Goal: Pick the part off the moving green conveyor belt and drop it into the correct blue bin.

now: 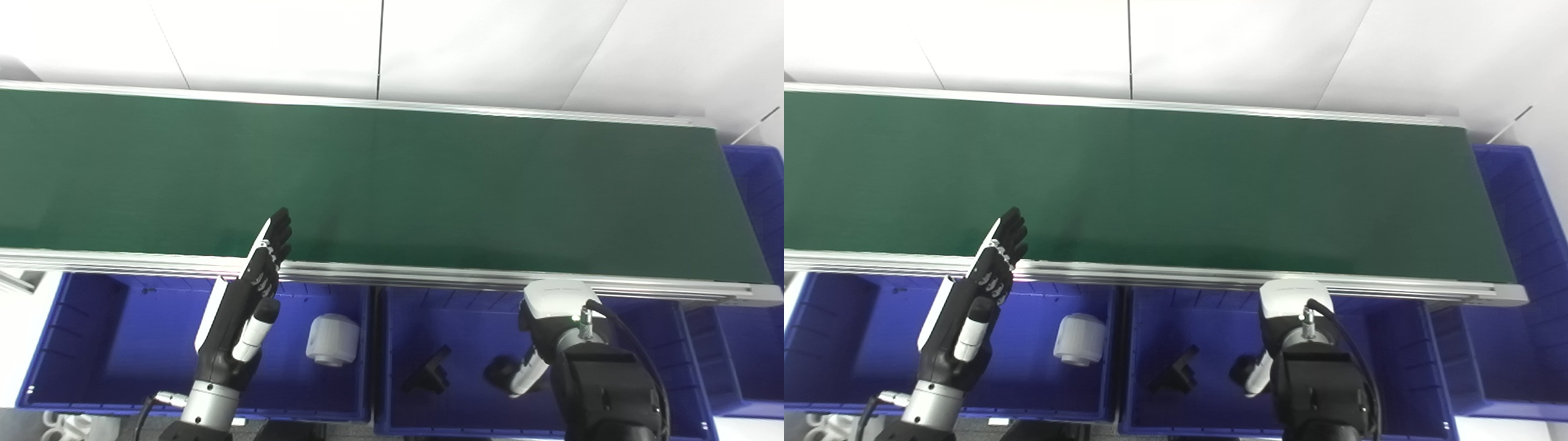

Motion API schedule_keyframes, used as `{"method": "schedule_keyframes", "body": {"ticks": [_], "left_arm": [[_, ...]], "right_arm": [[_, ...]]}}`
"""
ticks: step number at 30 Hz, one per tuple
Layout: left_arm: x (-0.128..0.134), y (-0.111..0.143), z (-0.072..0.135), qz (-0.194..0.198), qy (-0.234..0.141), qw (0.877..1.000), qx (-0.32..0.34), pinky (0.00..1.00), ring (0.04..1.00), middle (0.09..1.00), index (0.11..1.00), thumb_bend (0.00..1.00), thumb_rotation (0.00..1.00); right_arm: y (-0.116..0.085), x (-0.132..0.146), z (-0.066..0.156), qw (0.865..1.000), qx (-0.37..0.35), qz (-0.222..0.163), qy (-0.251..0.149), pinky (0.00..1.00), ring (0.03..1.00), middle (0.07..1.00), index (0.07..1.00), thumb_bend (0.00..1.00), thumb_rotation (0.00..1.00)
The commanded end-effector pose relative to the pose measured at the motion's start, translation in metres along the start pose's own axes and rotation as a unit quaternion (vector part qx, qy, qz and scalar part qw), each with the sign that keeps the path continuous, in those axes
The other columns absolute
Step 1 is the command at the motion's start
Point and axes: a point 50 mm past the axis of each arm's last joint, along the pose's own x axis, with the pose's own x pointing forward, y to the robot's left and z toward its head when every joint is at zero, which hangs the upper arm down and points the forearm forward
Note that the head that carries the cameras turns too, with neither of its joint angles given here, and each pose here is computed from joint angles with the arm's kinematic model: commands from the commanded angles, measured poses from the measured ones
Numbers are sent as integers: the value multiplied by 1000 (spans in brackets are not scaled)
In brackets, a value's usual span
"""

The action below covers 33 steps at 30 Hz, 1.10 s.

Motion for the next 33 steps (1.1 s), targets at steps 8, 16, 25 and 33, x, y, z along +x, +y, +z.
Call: {"method": "schedule_keyframes", "body": {"ticks": [8,16,25,33], "left_arm": [[1,2,8,-5,-17,1000,-2,1000,1000,1000,1000,828,898],[1,0,8,-6,-15,1000,0,1000,1000,1000,1000,835,893],[-4,-4,5,-11,-5,1000,-3,1000,1000,1000,1000,833,881],[-8,-8,-3,-18,1,1000,1,1000,1000,1000,1000,809,882]], "right_arm": [[-8,-10,2,1000,-2,-23,-9,765,749,772,759,1000,415],[-9,-18,2,998,43,-52,-20,667,694,742,755,1000,430],[-24,-71,16,957,217,-128,-146,509,640,681,733,845,683],[5,-68,35,731,483,-335,-346,511,598,658,696,684,727]]}}
